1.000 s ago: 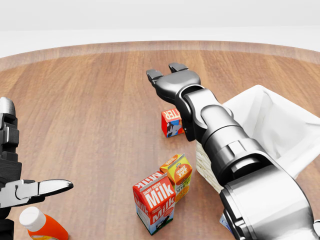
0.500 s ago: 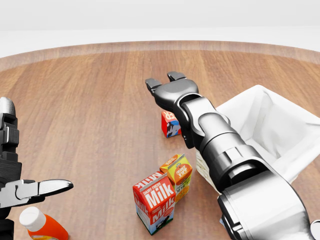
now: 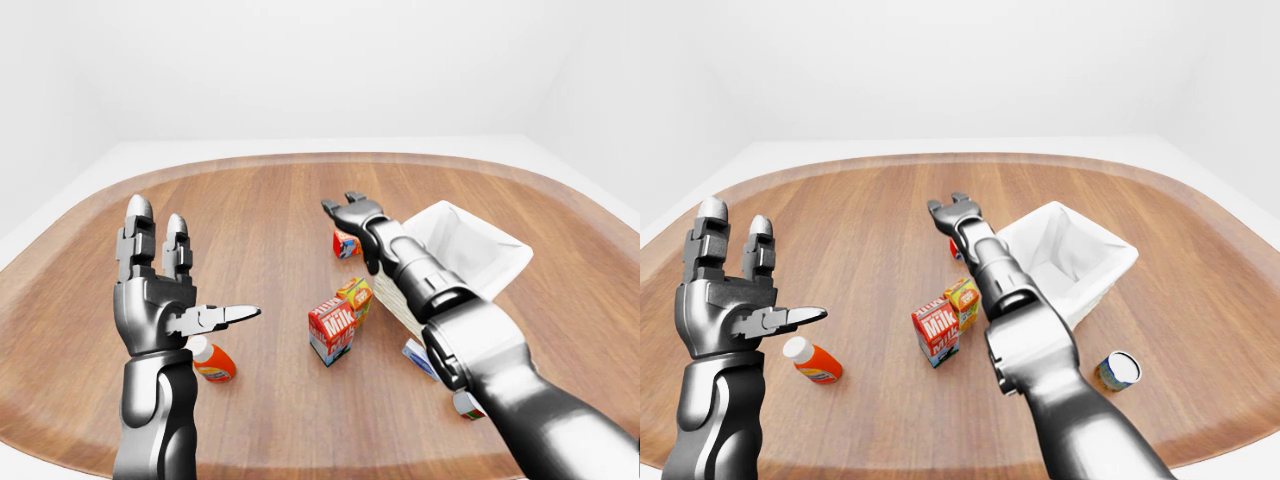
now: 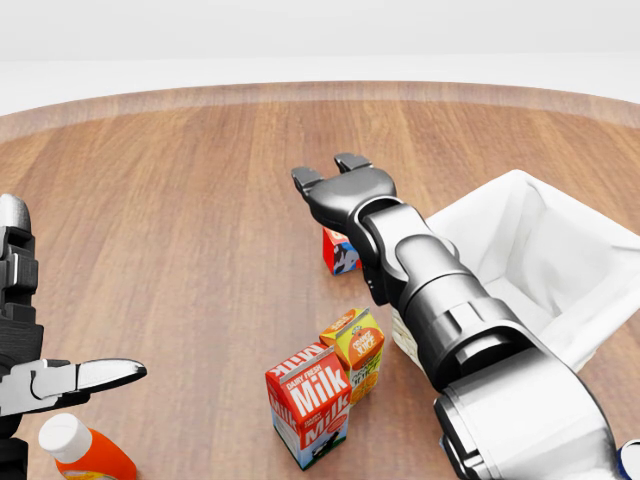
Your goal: Pick up the orange juice, and put it in the basket.
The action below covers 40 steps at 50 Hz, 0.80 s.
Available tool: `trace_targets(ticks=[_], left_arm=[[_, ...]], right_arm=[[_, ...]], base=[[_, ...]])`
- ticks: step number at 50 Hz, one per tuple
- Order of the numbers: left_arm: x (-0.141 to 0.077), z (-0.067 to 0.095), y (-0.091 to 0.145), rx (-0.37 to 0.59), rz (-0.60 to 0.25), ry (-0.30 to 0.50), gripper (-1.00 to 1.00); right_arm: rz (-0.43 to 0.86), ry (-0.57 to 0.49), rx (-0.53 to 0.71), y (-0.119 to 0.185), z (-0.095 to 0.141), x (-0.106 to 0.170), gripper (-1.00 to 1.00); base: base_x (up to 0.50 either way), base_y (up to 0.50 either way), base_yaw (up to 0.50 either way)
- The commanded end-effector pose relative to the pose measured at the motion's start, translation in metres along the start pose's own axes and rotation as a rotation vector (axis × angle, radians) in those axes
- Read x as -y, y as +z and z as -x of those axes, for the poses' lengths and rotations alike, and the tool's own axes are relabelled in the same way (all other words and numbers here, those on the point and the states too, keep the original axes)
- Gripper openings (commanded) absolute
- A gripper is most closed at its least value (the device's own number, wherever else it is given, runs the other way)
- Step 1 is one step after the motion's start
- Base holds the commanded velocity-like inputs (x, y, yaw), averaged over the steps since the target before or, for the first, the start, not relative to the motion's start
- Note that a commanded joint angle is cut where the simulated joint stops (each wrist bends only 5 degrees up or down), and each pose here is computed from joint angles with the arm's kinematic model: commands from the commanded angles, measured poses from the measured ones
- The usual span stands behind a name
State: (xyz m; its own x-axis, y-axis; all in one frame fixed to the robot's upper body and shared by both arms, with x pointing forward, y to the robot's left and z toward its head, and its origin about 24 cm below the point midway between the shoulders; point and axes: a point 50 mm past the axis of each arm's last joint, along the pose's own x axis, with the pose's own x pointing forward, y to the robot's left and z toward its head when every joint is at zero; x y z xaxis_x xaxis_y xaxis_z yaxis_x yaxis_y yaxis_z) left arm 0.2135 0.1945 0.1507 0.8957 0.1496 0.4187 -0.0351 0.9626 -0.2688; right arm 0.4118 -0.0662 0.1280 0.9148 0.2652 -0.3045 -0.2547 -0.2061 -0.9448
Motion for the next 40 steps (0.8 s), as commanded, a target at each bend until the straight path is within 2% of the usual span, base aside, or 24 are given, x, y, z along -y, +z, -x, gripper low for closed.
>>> trace_targets(ticks=[1,40], left_arm=[[0.0,0.0,0.0,0.0,0.0,0.0,1.0],[0.0,0.0,0.0,0.0,0.0,0.0,1.0]], right_arm=[[0.002,0.003,0.007,0.003,-0.0004,-0.0056,1.0],[0.039,-0.032,0.01,0.0052,-0.0005,-0.012,1.0]], base=[[0.0,0.0,0.0],[0.0,0.0,0.0]])
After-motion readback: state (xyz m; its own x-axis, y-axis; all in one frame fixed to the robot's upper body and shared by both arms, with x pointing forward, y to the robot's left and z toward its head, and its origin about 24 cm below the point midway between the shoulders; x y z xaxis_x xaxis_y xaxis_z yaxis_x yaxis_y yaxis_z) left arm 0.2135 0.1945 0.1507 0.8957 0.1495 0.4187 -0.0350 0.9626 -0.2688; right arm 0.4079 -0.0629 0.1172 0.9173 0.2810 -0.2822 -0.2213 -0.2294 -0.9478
